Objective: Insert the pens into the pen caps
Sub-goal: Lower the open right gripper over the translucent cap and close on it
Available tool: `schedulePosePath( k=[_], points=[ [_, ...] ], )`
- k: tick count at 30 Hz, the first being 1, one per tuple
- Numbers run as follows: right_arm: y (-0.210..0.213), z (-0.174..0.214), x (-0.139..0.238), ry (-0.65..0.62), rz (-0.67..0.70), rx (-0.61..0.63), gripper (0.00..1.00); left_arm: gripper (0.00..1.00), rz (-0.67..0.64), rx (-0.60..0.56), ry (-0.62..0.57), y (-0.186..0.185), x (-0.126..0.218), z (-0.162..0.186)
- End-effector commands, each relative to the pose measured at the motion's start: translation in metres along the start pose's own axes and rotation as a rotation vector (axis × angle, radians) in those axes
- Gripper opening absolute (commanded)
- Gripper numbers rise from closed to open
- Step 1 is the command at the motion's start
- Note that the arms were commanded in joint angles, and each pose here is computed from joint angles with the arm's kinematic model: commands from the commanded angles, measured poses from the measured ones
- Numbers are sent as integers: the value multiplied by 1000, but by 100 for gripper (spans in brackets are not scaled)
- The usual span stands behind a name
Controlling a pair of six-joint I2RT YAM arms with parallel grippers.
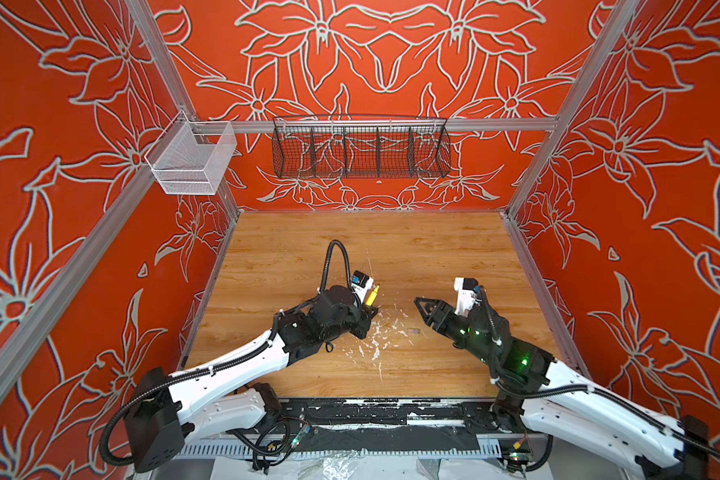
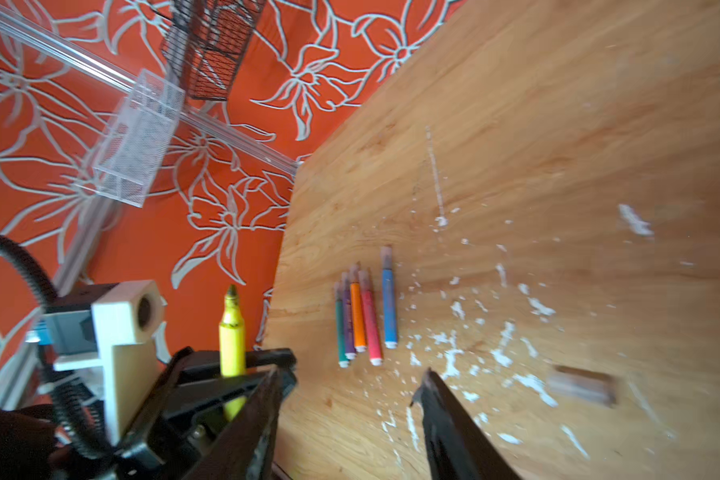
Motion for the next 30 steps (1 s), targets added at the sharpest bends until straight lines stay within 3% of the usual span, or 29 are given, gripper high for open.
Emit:
schedulePosePath(
  k=[1,14,30],
  points=[
    [-56,10,12,41,254,91,56,0,-98,14,33,18,6,13],
    [-91,70,-25,279,435,206,55,0,-198,44,73,38,7,39],
    [-117,86,-63,280,520,245,57,0,-236,38,85,43,3,41]
  ],
)
Point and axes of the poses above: each gripper's point midway between its finger pads, its own x axis back along the fingers, its own y axis along the line the jaws close on, z = x × y, the point moved 2 cm from there along x, back along the fingers, and after that the axes turned 7 degrees about -x, right-handed, at the moved point
